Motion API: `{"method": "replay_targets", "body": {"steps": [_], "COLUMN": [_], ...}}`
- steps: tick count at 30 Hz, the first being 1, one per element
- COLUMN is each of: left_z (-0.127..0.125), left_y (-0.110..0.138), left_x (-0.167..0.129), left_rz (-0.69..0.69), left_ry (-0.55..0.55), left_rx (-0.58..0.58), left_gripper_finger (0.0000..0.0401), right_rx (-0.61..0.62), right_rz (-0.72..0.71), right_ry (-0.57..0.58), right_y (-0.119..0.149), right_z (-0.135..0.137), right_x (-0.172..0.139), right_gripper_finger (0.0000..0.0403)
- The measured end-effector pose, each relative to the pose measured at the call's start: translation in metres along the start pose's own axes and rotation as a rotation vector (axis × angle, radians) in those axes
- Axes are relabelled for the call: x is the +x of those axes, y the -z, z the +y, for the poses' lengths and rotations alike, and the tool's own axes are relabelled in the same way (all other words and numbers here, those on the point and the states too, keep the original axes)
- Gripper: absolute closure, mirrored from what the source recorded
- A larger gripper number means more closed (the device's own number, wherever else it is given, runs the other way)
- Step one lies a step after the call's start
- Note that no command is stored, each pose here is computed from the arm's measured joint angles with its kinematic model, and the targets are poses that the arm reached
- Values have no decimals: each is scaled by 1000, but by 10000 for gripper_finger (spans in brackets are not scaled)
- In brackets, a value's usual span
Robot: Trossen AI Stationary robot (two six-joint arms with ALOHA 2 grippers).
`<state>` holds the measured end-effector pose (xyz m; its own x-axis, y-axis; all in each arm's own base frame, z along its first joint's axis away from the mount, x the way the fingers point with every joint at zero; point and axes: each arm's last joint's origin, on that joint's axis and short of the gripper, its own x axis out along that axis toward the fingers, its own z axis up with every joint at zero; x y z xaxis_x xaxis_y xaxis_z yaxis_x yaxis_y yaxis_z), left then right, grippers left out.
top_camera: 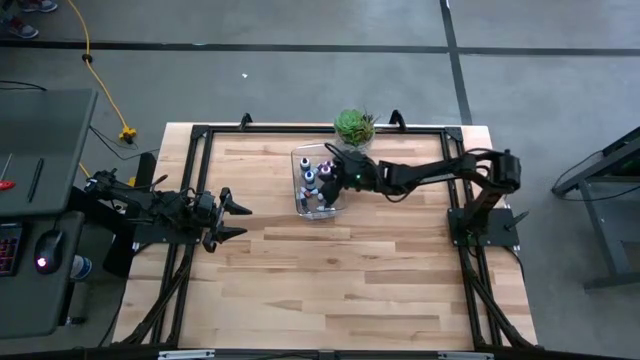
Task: Pick & Place food coloring
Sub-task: Put the big pink food coloring bottle into the transparent bin
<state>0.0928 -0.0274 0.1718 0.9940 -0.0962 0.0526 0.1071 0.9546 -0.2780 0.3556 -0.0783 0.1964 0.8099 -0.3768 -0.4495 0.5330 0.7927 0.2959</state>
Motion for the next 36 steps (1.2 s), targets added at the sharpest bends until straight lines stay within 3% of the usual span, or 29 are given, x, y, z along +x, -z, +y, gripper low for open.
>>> {"method": "replay_targets", "body": {"steps": [14,36], "left_z": [0,0], "left_y": [0,0], "left_x": [0,0], "left_rz": [0,0], "left_ry": [0,0], "left_rx": [0,0], "left_gripper_finger": [130,130], "right_rx": [-2,-11], "right_rz": [-78,-102], "right_ry": [163,174], "right_y": [21,29], "right_z": [-7,0], "right_x": [27,30], "right_gripper_finger": [260,257]}}
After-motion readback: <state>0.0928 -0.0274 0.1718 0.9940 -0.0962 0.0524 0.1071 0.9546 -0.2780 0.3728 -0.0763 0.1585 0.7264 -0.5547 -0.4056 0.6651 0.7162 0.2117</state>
